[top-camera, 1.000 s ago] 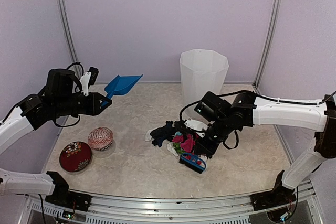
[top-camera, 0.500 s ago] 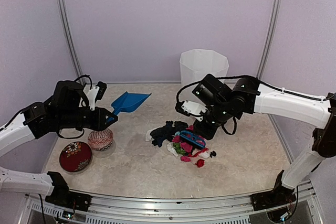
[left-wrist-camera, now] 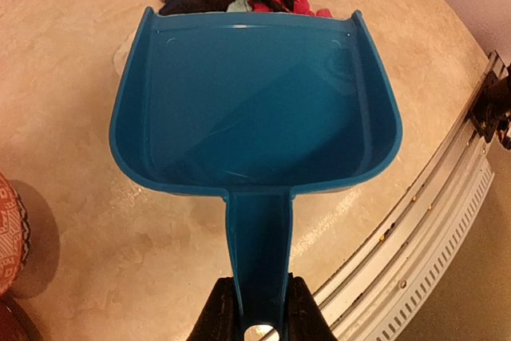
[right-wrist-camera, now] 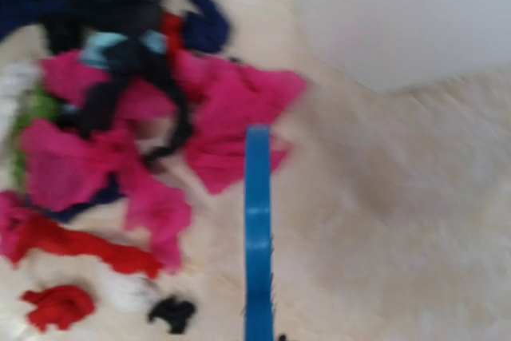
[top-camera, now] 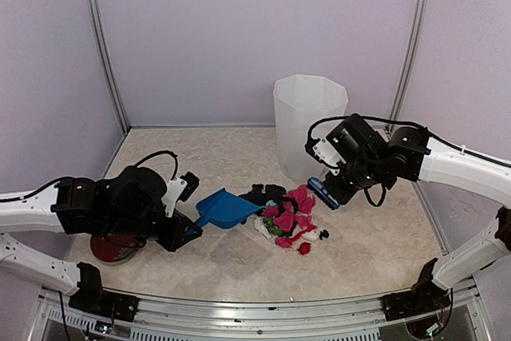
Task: Sweep away the paper scraps from the table
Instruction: Sweep the paper scraps into the dustpan, then dump the paper scraps in the dustpan into the trash bin.
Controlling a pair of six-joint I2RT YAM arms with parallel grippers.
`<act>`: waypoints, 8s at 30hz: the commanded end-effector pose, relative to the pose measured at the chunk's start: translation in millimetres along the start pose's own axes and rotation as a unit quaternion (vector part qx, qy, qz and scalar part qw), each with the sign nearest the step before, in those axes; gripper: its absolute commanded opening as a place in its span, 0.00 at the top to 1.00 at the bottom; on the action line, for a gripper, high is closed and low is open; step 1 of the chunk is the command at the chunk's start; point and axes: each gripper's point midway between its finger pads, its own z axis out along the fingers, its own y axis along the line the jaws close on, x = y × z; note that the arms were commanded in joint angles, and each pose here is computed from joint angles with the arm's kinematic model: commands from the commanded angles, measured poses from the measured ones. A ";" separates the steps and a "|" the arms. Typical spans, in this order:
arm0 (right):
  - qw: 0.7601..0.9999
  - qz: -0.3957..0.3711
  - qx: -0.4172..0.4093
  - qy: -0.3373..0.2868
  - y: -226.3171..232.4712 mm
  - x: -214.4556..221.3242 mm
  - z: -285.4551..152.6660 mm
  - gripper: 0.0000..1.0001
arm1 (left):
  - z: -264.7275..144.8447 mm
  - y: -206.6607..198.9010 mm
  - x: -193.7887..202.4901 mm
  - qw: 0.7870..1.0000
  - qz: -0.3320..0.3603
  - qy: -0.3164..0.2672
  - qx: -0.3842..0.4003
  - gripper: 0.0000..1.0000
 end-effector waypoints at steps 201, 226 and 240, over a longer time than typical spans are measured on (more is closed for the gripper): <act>0.977 0.171 0.077 -0.099 -35.6 22.3 -6.7 1.00 | 13.3 -65.5 -189.0 0.980 0.099 -0.151 -0.082 1.00; 0.974 0.191 0.048 -0.116 -28.3 43.0 -2.6 1.00 | 45.8 -69.6 -334.8 0.977 0.118 -0.180 0.005 1.00; 0.974 0.193 0.039 -0.112 -24.7 48.7 0.0 1.00 | 98.0 -84.9 -317.5 0.974 0.082 -0.123 0.169 1.00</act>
